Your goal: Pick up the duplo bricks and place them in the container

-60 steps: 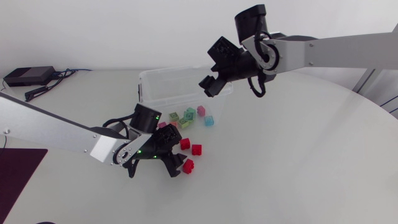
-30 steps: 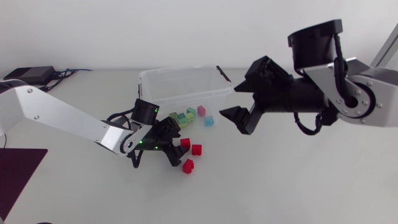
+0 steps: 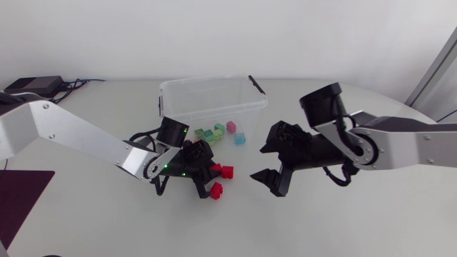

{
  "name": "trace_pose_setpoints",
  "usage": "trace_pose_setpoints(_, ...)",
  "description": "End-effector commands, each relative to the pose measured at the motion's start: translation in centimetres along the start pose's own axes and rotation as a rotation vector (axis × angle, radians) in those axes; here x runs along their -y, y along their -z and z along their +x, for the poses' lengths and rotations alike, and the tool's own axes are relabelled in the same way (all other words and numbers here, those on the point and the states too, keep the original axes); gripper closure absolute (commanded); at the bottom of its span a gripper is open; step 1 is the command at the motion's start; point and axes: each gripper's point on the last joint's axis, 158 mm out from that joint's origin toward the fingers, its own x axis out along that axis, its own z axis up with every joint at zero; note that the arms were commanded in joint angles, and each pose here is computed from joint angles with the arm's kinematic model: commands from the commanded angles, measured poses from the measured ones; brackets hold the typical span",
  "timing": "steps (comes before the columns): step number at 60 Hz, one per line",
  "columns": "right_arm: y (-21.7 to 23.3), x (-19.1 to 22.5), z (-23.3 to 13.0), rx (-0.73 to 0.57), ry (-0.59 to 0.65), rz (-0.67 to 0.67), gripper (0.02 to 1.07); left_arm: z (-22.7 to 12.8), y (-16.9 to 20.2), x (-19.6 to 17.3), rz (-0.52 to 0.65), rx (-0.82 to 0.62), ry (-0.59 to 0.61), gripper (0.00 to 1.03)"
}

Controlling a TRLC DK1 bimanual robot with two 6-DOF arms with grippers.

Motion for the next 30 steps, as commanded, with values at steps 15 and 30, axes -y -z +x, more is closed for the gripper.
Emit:
trace_pose_setpoints(15,0.0,-0.3,5.9,-0.050,-0.086,-0.078,0.13,-5.1,-0.2,0.8,0.039,0.007,-0.016,0.78)
trace_pose_setpoints(30,-1.3,0.3,8.5,-0.085,-0.115,-0.129,0.13,-12.1,-5.6,-1.6,0.059,0.126,-0.123,0.78)
